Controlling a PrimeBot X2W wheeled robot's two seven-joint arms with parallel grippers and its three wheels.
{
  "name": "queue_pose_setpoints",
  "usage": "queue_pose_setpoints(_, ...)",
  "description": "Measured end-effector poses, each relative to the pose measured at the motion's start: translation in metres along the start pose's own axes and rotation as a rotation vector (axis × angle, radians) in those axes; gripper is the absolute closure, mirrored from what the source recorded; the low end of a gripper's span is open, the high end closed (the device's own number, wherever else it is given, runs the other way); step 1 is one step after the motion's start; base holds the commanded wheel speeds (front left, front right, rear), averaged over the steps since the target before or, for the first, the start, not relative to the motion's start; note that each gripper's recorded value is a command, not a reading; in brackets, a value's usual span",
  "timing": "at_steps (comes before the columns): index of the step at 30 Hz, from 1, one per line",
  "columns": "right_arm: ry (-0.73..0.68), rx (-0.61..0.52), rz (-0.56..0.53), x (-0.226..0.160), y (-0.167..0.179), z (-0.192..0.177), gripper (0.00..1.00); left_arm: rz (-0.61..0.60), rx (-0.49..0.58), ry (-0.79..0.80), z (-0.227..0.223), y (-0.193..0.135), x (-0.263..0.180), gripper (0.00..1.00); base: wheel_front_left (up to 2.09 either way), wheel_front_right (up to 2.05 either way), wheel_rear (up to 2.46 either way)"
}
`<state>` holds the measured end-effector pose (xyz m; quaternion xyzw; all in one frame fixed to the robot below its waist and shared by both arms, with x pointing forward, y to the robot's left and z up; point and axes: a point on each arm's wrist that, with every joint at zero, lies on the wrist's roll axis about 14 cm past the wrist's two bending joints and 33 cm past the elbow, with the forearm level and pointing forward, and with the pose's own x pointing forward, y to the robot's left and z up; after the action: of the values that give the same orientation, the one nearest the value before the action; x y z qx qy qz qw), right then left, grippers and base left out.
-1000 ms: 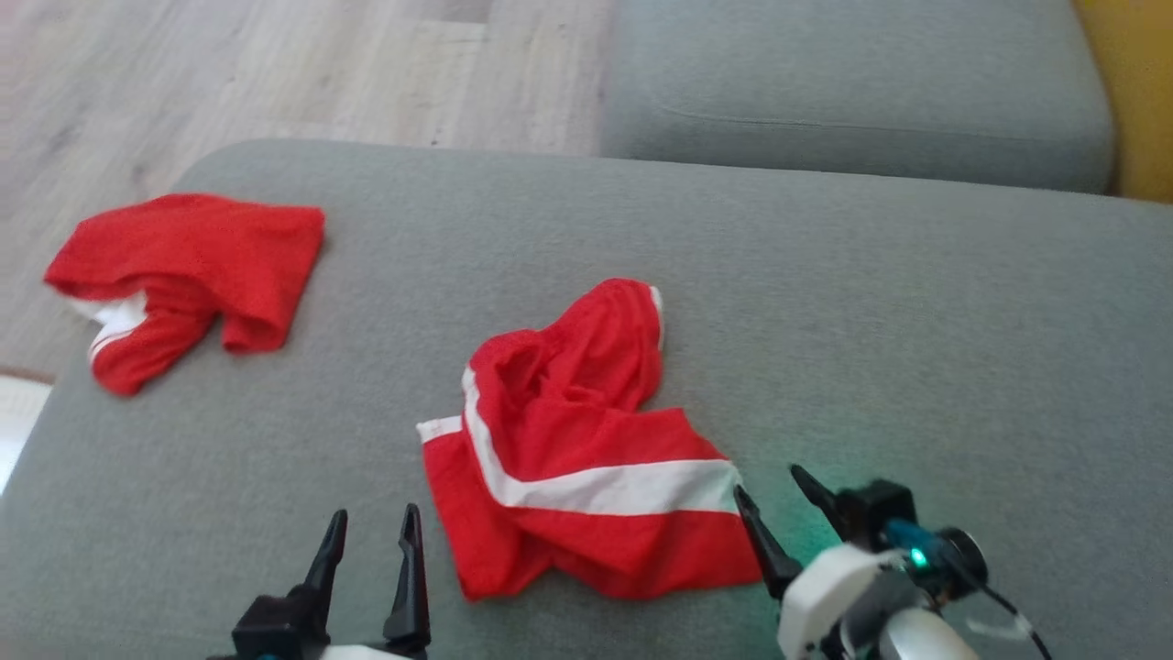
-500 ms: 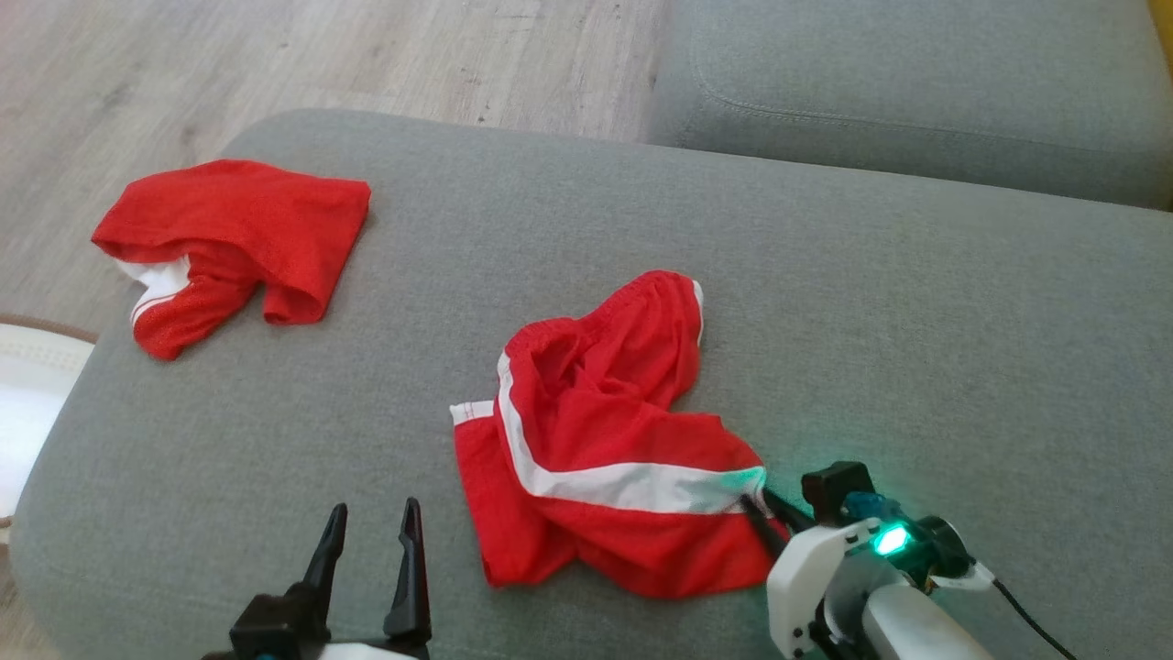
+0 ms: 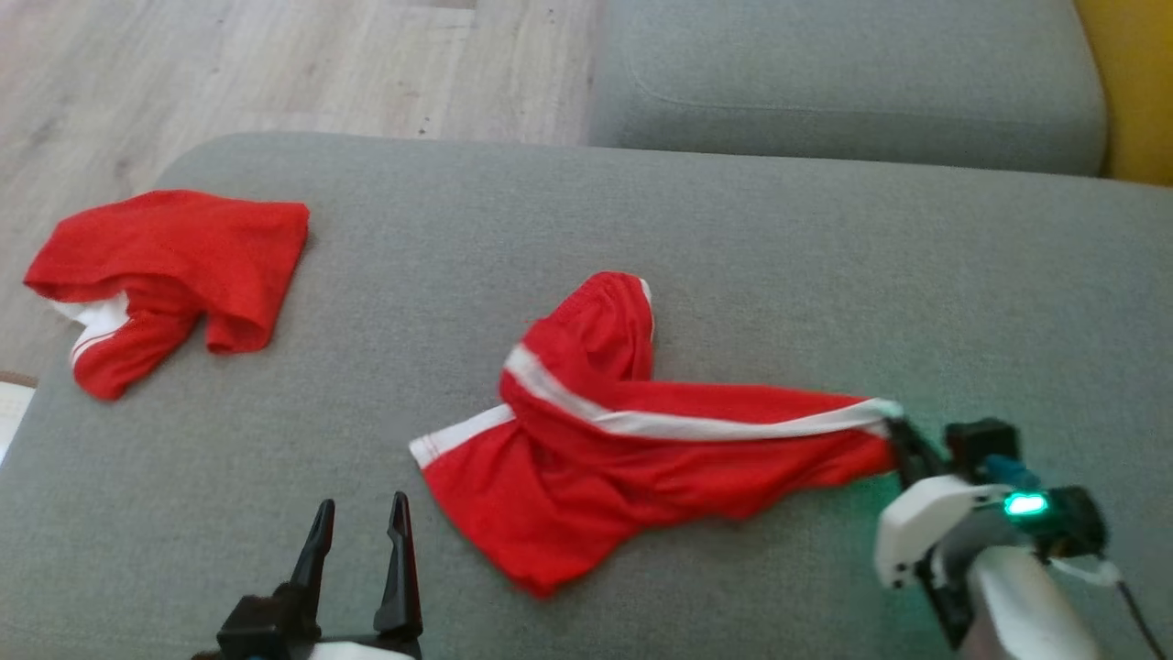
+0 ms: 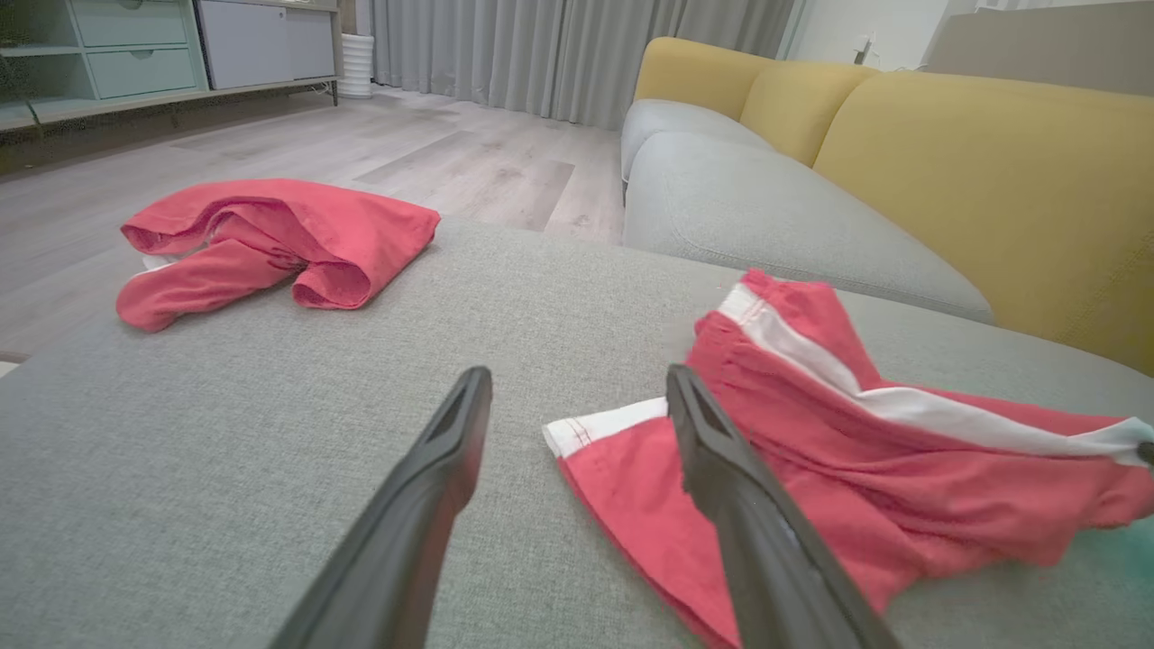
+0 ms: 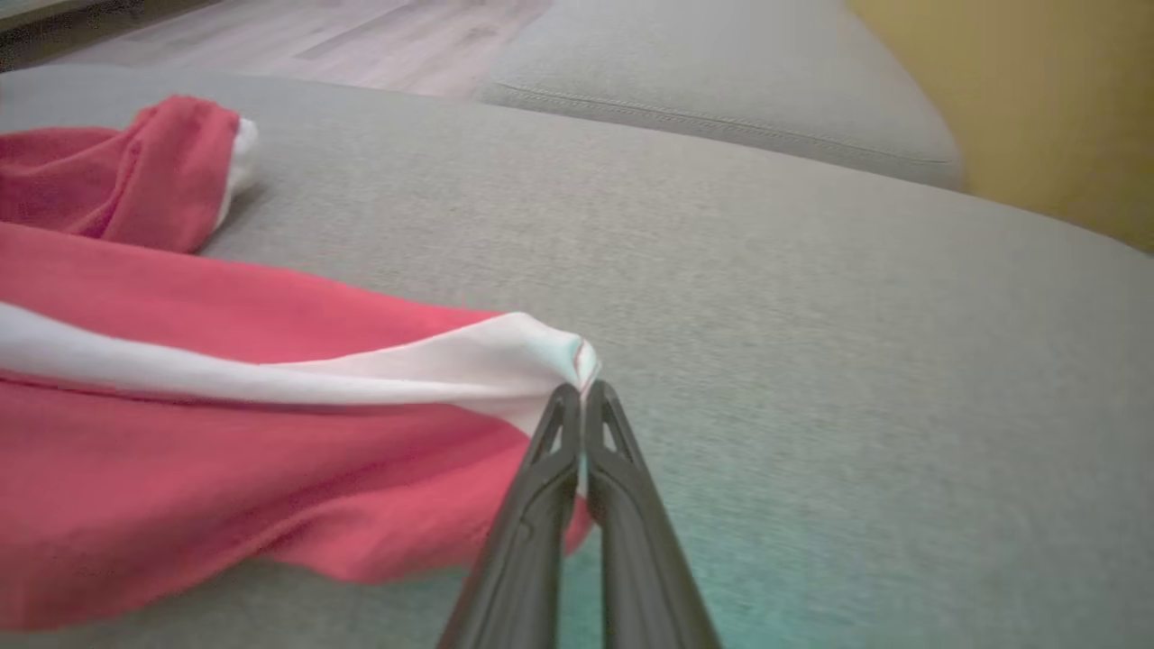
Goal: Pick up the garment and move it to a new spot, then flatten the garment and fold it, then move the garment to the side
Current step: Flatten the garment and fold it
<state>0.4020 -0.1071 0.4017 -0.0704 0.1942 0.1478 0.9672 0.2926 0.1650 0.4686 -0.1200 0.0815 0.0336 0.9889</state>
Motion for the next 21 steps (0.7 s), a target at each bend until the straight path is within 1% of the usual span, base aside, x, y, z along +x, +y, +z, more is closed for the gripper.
queue_pose_setpoints(5,-0.012,0.009,-0.11,-0.005,-0.037,-0.002,1.0,-0.012,0.003,0.018,-0.004,-0.004,0.004,0.0,0.0,0.0,0.0)
queue_pose_setpoints(9,0.012,0.03,-0.137,-0.012,-0.044,-0.016,1.0,-0.019,0.004,0.024,-0.006,-0.005,0.006,0.0,0.0,0.0,0.0)
queue_pose_setpoints(10,0.015,0.032,-0.139,-0.014,-0.044,-0.02,0.98,-0.021,0.005,0.024,-0.006,-0.006,0.006,0.0,0.0,0.0,0.0)
queue_pose_setpoints(12,0.016,0.037,-0.14,-0.016,-0.044,-0.023,0.51,-0.027,0.005,0.023,-0.006,-0.007,0.007,0.0,0.0,0.0,0.0)
queue_pose_setpoints(13,0.009,0.039,-0.141,-0.017,-0.044,-0.024,0.0,-0.038,0.003,0.023,-0.006,-0.009,0.007,0.0,0.0,0.0,0.0)
queue_pose_setpoints(16,-0.022,0.055,-0.147,-0.021,-0.045,-0.02,0.0,-0.058,0.004,0.021,-0.006,-0.014,0.006,0.0,0.0,0.0,0.0)
queue_pose_setpoints(21,-0.108,0.066,-0.147,-0.027,-0.044,-0.001,0.0,-0.09,0.006,-0.001,-0.001,-0.021,0.007,0.0,0.0,0.0,0.0)
